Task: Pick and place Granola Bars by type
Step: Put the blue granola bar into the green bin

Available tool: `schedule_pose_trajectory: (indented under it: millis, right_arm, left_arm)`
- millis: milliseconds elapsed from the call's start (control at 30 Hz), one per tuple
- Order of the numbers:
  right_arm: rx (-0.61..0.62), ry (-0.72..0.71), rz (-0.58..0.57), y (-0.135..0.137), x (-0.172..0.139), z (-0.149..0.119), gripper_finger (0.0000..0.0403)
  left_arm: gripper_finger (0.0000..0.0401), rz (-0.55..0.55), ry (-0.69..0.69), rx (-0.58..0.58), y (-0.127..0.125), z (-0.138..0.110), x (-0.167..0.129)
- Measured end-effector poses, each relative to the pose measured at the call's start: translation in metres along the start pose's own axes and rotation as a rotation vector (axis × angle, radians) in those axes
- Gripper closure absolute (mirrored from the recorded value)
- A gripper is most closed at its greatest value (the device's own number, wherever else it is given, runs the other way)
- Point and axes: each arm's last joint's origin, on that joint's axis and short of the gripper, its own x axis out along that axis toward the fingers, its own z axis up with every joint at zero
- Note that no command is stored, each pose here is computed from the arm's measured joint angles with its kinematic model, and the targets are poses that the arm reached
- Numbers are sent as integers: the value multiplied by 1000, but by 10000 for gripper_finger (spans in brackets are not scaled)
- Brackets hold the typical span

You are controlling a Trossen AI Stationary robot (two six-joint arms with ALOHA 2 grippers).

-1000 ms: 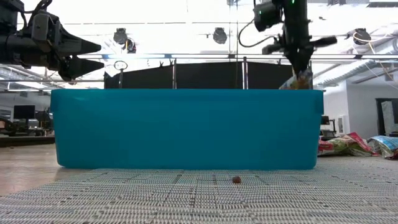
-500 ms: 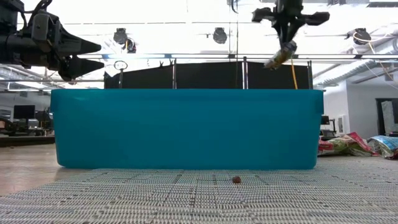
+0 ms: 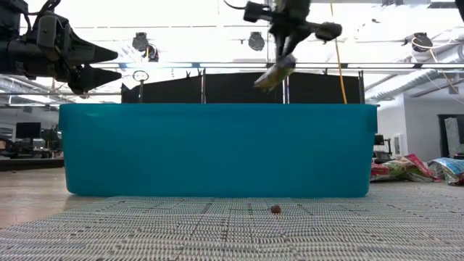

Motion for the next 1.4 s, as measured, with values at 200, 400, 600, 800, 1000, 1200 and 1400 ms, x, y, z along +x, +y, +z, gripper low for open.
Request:
schedule_pose_trajectory:
  millis: [200,400,600,800,1000,1200,1400]
  right_arm:
    - [9,-10,-62,20,34,-22,402]
    - [1,-2,-111,26,54,-30,402]
    - [12,53,-130,23,81,-36,402]
    - [31,83,-183,10,107,-43,402]
    - [39,91,-218,-2,127,-41,403]
    - [45,126,-195,-8,144,-39,403]
    - [47,133,-176,-9,148,-36,386]
  left_arm:
    - [9,0,0,0,0,0,0]
    - [9,0,0,0,0,0,0]
    - [9,0,0,0,0,0,0]
    - [9,0,0,0,0,0,0]
    - [9,0,0,0,0,0,0]
    - [9,0,0,0,0,0,0]
    - [9,0,0,0,0,0,0]
